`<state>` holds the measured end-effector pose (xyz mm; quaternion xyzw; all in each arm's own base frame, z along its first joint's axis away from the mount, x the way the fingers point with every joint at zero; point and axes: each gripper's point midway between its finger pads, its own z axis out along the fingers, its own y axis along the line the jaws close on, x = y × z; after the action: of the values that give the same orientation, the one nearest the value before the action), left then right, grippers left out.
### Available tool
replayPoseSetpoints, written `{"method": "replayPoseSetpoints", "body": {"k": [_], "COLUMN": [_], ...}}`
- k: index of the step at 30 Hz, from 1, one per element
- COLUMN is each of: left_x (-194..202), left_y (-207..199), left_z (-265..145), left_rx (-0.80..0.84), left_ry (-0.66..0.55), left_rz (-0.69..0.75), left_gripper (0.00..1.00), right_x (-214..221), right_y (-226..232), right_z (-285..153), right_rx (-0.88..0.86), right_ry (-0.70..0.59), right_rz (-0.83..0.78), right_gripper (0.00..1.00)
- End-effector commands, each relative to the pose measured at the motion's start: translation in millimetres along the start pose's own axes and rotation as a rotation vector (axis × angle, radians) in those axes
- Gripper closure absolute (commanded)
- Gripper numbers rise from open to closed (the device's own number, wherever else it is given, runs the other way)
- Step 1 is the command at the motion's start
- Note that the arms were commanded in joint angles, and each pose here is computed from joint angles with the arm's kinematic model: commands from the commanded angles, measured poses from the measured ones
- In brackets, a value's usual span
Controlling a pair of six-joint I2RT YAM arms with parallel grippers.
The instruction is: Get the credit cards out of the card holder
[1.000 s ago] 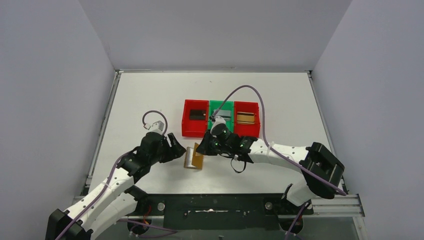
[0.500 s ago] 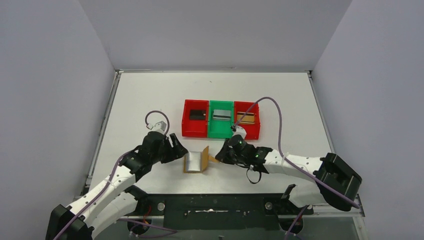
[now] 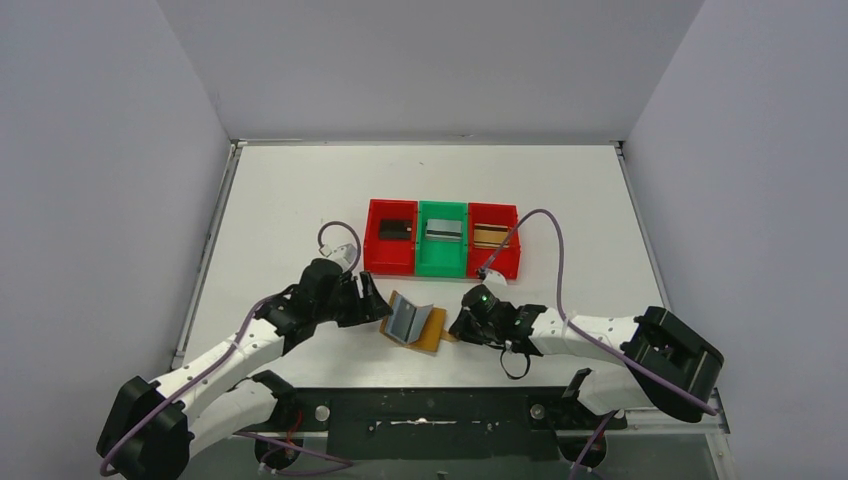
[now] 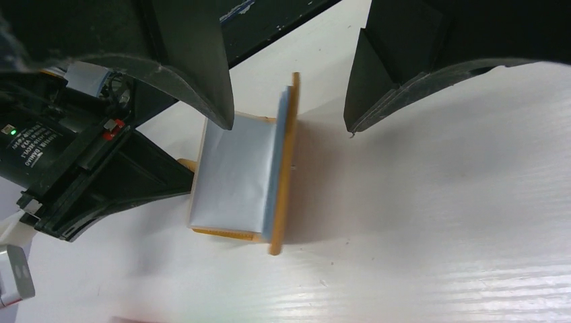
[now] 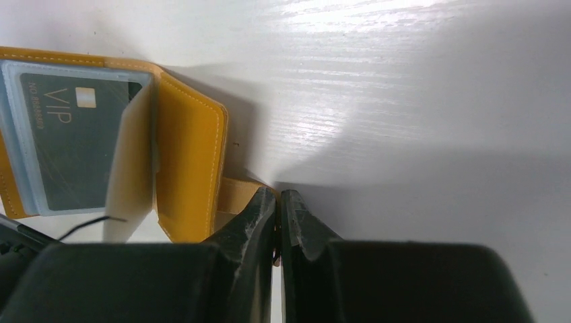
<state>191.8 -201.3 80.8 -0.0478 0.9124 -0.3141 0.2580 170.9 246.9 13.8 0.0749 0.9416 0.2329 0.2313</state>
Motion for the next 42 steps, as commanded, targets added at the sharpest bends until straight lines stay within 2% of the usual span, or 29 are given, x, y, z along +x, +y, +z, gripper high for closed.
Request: {"method": "replayPoseSetpoints", "body": {"k": [1,9,17,34,42], "left_x": [-26,-33,-16,-5,10], "left_y": [-45,-49,-77,-37,-37], "left_z": [-9,-11,4,20,31], "left_rx": [0.142,0.103,0.174,-0.017,0.003], "left_ry": [-0.071,-0.082,-0.015,0.001,0.071], "left_rz": [0.058,0.080,0.129,0.088,0.085], "left_gripper": [0.40,0.40,0.40,0.36,0.37], "right_x": [-20,-19,-19,-14,-13], "right_y": [6,3,3,-3,-5], "right_z": [-2,1,3,6,6], "right_rx": [0.023,0.046,0.049,0.073,0.081], "right_ry": [-0.082,-0.070,-0.070,-0.051,-0.049], "right_rz": [-0.004,-0.011,-0.007,-0.005,-0.007], "right_gripper": [1.00,0.99,0.99,0.99,0.99]}}
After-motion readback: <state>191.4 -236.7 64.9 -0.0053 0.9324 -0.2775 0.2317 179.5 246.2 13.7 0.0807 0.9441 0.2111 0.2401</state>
